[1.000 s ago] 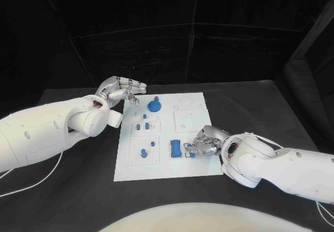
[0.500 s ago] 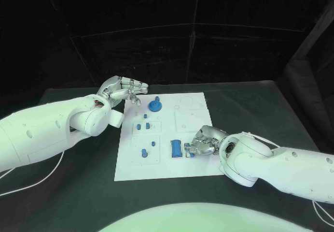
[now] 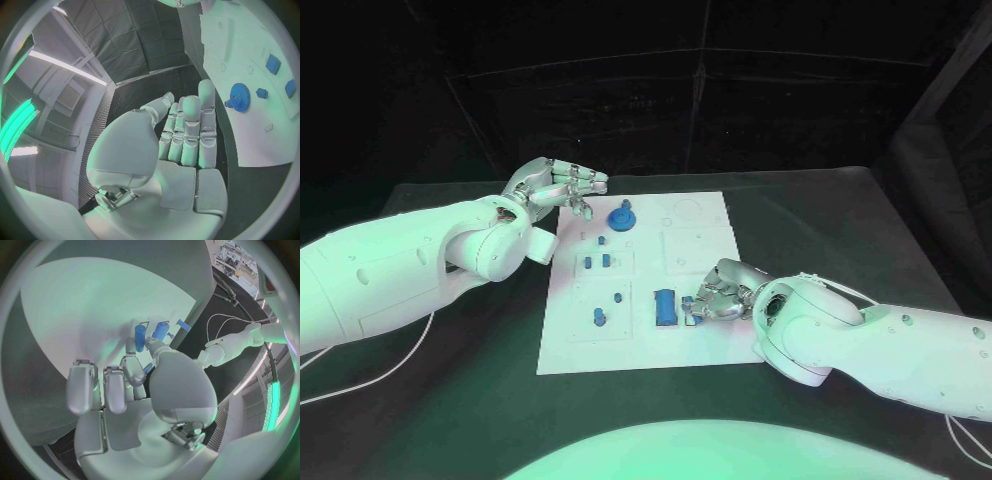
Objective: Assemble the parts on the task board
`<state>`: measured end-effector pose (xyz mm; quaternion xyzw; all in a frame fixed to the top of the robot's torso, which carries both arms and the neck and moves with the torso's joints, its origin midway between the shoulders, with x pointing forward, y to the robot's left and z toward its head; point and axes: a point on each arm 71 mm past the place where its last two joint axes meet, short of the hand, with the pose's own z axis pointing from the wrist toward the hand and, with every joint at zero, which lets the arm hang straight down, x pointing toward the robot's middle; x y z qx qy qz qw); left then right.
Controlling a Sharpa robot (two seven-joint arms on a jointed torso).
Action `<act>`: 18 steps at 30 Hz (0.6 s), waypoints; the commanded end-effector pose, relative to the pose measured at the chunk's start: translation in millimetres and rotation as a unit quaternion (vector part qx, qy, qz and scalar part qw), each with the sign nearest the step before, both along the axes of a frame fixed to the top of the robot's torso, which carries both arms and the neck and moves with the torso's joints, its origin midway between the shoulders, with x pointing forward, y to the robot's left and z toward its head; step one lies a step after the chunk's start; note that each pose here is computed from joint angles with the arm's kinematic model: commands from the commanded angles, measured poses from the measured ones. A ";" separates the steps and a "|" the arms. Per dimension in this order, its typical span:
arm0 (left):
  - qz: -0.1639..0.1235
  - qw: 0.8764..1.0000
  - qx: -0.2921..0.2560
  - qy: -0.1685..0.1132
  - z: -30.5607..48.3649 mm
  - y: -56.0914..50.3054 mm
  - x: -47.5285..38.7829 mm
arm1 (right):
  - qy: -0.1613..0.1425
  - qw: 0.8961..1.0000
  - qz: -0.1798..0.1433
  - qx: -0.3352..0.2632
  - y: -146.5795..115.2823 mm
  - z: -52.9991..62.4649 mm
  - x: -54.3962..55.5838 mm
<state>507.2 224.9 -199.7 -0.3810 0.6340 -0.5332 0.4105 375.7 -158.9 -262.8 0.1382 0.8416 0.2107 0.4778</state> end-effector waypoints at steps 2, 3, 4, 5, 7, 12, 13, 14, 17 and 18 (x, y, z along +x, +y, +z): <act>-0.006 1.000 -0.004 0.002 0.9 -1.5 -0.2 | -0.002 1.000 0.002 0.002 2.3 0.4 -0.5; -0.006 1.000 -0.003 0.002 0.9 -1.4 -0.2 | -0.002 1.000 0.002 0.002 2.5 0.5 -0.5; -0.006 1.000 -0.003 0.002 0.9 -1.4 -0.2 | -0.002 1.000 0.003 0.002 2.6 0.5 -0.6; -0.006 1.000 -0.003 0.002 0.9 -1.3 -0.2 | -0.002 1.000 0.003 0.002 2.8 0.5 -0.6; -0.006 1.000 -0.003 0.002 0.9 -1.2 -0.2 | -0.002 1.000 0.004 0.002 3.0 0.5 -0.6; -0.007 1.000 -0.003 0.002 0.9 -1.2 -0.3 | -0.002 1.000 0.005 0.001 3.2 0.4 -0.7; -0.007 1.000 -0.003 0.002 0.9 -1.2 -0.4 | -0.001 1.000 0.005 0.001 3.1 0.3 -0.6; -0.007 1.000 -0.003 0.003 0.9 -1.2 -0.4 | -0.001 1.000 0.005 0.001 3.0 0.3 -0.6; -0.006 1.000 -0.003 0.003 0.9 -0.9 -0.5 | -0.001 1.000 0.005 0.000 2.5 0.1 -0.4; -0.006 1.000 -0.003 0.003 0.9 -0.7 -0.5 | -0.001 1.000 0.005 0.000 2.3 0.0 -0.4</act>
